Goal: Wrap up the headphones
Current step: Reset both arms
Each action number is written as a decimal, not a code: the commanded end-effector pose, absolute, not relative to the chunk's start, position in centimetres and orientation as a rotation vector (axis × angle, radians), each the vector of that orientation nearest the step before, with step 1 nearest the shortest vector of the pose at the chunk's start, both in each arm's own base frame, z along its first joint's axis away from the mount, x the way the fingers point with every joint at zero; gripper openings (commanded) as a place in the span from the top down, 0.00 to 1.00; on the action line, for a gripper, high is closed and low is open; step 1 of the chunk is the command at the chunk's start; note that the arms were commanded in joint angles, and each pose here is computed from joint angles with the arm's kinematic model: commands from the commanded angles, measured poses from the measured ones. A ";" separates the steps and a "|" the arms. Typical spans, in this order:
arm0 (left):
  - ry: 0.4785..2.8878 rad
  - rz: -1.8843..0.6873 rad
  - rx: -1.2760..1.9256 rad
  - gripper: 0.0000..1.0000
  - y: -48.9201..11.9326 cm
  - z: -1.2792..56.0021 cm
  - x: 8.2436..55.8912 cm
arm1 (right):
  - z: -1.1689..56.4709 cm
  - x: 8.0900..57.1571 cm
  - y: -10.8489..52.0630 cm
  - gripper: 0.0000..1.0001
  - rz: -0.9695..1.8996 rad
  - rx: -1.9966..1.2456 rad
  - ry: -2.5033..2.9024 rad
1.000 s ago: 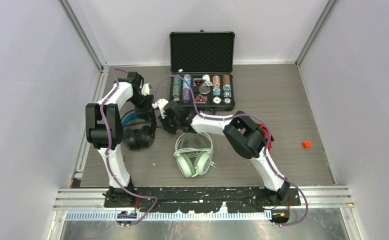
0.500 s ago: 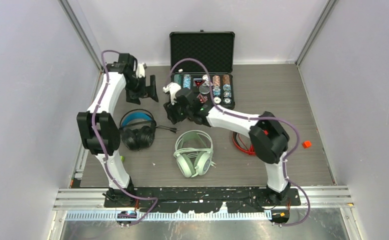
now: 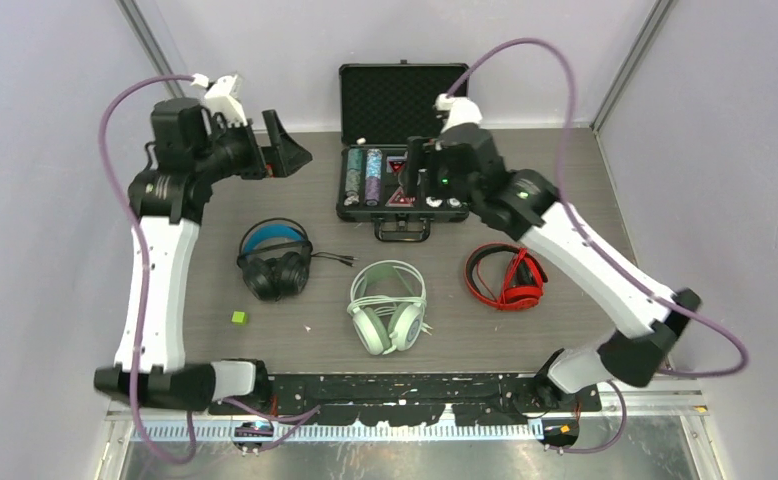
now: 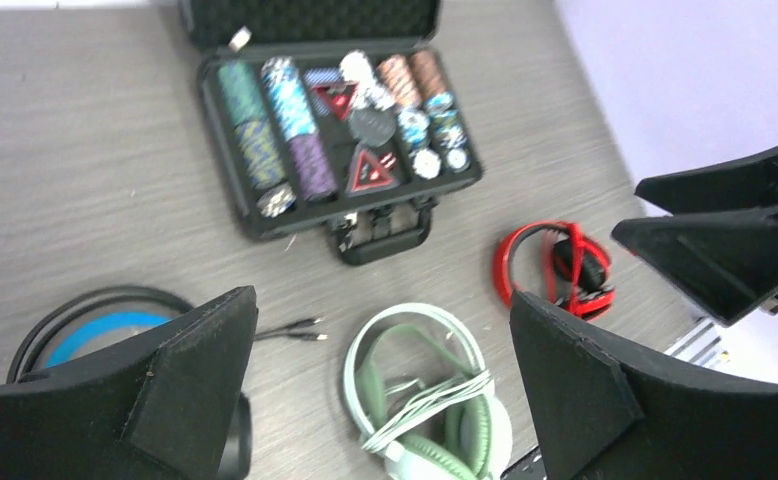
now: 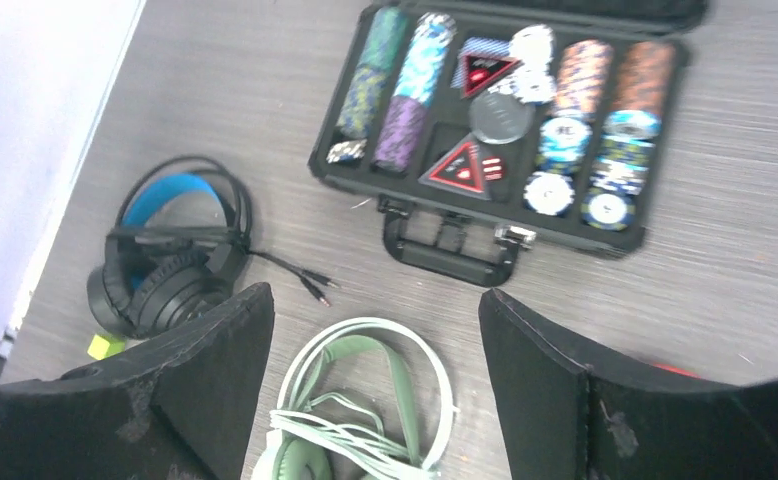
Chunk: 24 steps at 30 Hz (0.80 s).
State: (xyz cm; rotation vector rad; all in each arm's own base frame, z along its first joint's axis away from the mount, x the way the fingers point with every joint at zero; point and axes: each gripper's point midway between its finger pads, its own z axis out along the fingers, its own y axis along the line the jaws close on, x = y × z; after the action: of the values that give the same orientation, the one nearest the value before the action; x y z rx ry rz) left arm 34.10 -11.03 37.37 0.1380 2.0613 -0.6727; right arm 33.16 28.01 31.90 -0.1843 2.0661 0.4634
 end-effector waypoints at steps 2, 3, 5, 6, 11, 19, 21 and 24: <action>1.861 -0.808 0.118 0.00 -12.7 41.8 32.0 | 38.2 29.8 18.5 0.20 0.233 0.055 1.977; 1.864 -0.824 0.124 0.00 -13.0 41.8 31.5 | 38.9 29.3 17.4 0.20 0.222 0.077 1.958; 1.887 -0.860 0.138 0.00 -13.6 41.4 30.5 | 40.2 28.1 15.7 0.20 0.244 0.137 1.914; 1.899 -0.883 0.150 0.00 -14.0 41.2 29.9 | 40.4 27.6 15.0 0.20 0.256 0.171 1.896; 1.931 -0.930 0.153 0.00 -14.6 40.6 27.8 | 40.3 25.4 12.6 0.20 0.339 0.309 1.839; 1.943 -0.928 0.159 0.00 -14.6 40.3 26.5 | 40.2 23.9 10.6 0.20 0.388 0.412 1.783; 1.942 -0.928 0.159 0.00 -14.6 40.4 26.3 | 40.4 23.8 10.3 0.20 0.392 0.422 1.771; 1.940 -0.910 0.156 0.00 -14.4 40.3 26.4 | 40.6 23.8 10.0 0.20 0.381 0.428 1.763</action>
State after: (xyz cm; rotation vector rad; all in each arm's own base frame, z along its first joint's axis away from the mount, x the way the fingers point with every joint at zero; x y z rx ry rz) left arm 27.08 -14.19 39.90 0.1358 1.9571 -0.9025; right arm 23.67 10.88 39.36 0.3514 1.8275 0.3682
